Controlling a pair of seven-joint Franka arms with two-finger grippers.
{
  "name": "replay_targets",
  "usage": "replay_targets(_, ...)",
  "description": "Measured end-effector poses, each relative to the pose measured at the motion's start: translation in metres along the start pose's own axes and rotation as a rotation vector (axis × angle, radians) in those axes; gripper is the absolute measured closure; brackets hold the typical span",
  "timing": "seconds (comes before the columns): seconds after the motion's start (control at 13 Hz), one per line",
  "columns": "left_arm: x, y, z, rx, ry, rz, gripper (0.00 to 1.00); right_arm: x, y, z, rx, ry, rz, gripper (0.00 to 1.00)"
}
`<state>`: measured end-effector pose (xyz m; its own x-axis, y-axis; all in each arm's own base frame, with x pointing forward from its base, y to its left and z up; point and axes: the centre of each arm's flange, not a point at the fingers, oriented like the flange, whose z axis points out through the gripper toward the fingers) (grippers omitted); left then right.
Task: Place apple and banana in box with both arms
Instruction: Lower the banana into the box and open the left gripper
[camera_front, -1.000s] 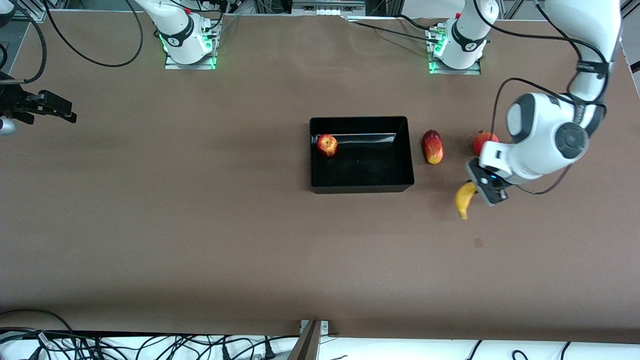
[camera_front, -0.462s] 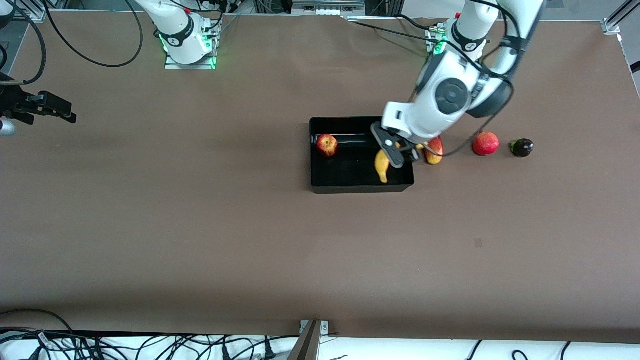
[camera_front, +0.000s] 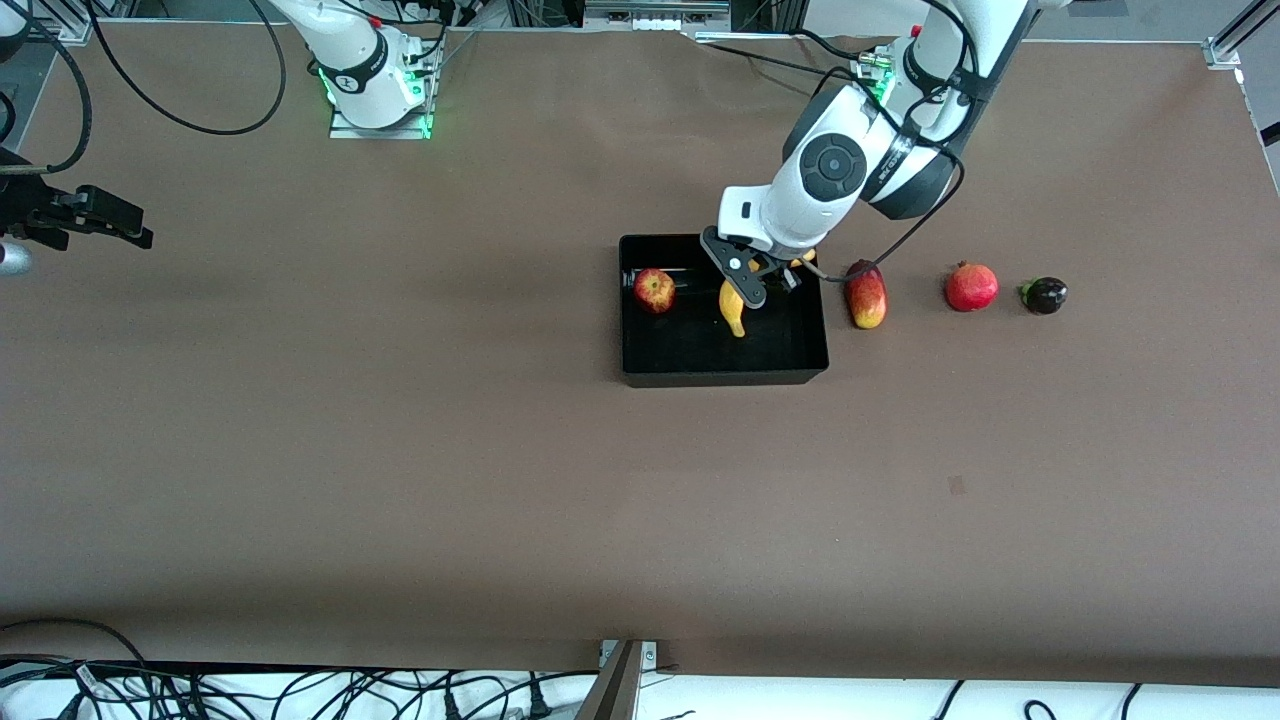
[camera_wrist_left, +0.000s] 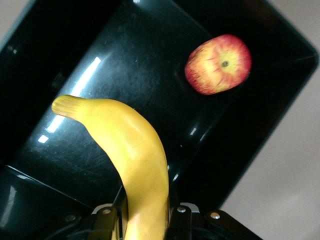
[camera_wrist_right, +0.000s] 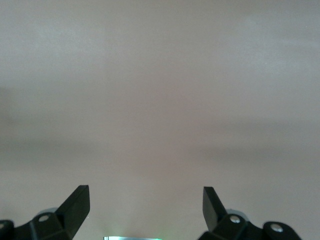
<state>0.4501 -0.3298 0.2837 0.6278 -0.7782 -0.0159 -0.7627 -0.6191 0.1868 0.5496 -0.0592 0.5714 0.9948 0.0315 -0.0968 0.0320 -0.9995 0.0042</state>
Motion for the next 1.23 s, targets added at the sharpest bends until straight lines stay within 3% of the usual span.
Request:
replay_targets(1.0,0.004,-0.013,0.073,-0.009,0.006,-0.02,0.66,0.01,0.016,0.012,0.001,0.01,0.03,0.0)
replay_targets(1.08,0.004,-0.014,0.078,-0.01,0.006,-0.022,0.61,0.011,0.016,0.012,0.0,0.017,0.031,0.0)
replay_targets(1.23,0.007,-0.015,0.082,-0.011,0.009,-0.021,0.41,0.015,0.017,0.014,0.0,0.025,0.031,0.0)
